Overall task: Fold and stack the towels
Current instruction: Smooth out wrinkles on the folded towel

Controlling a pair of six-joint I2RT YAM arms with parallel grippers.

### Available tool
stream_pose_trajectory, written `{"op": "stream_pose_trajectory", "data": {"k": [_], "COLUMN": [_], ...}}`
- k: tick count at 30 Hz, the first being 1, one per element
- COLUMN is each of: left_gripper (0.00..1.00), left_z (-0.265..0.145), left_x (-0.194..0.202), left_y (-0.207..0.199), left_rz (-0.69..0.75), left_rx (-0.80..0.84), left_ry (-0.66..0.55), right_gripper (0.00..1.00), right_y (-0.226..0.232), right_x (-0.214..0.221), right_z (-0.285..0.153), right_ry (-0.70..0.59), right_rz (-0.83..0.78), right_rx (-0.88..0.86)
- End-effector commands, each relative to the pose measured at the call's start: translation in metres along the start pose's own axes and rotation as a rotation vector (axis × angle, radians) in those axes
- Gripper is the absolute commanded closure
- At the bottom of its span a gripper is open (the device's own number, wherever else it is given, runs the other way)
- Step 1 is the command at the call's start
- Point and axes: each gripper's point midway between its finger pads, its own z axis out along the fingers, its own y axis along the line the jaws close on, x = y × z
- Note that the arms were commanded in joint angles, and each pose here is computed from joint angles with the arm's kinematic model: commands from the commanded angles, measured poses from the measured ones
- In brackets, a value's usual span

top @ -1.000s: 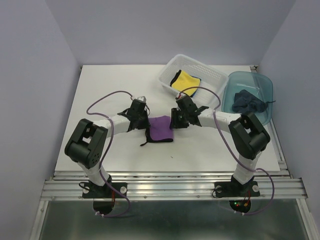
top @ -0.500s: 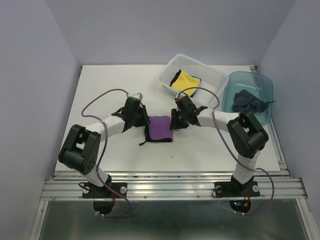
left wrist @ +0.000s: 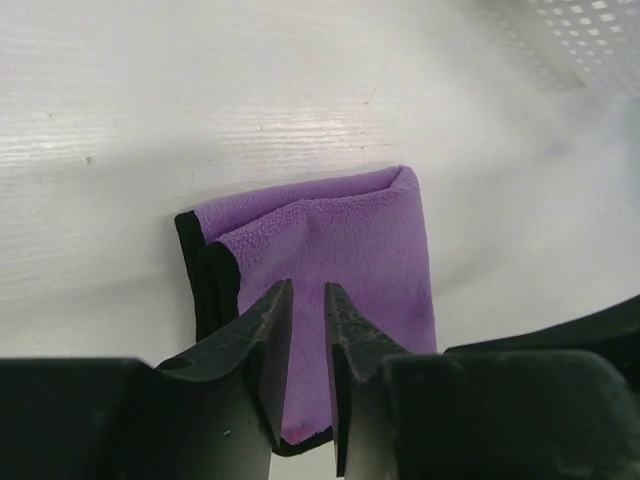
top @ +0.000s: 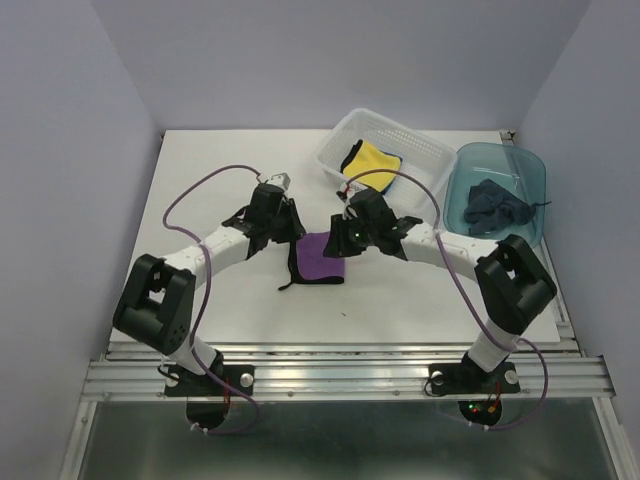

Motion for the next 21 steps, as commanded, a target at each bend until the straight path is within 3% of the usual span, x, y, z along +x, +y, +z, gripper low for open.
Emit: {"op": "stream_pose_trajectory", "data": {"k": [1, 12, 16, 21], "left_gripper": [0.70, 0.78, 0.78, 0.74], "left_z": [0.016, 0.051, 0.041, 0.005], "left_x": [0.001, 0.021, 0.004, -0.018], "left_y": [-0.004, 0.020, 0.016, -0.008], "left_rz": [0.020, -0.020, -0.015, 0.021], "left_rx": [0.008, -0.086, -0.097, -0.037], "left_ry": [0.034, 0.110, 0.059, -0.018], "right_gripper": [0.67, 0.68, 0.68, 0.67], "right_y": [-0.001, -0.022, -0.018, -0.004], "right_x": [0.026, 0.068, 0.050, -0.007], "right_z": [0.013, 0.031, 0.026, 0.015], "right_ry": [0.059, 0.170, 0.136, -0.019], "right_rz": [0.013, 0.058, 0.024, 0.015], "right_rx": [-0.029, 0.021, 0.040, 0.085]}}
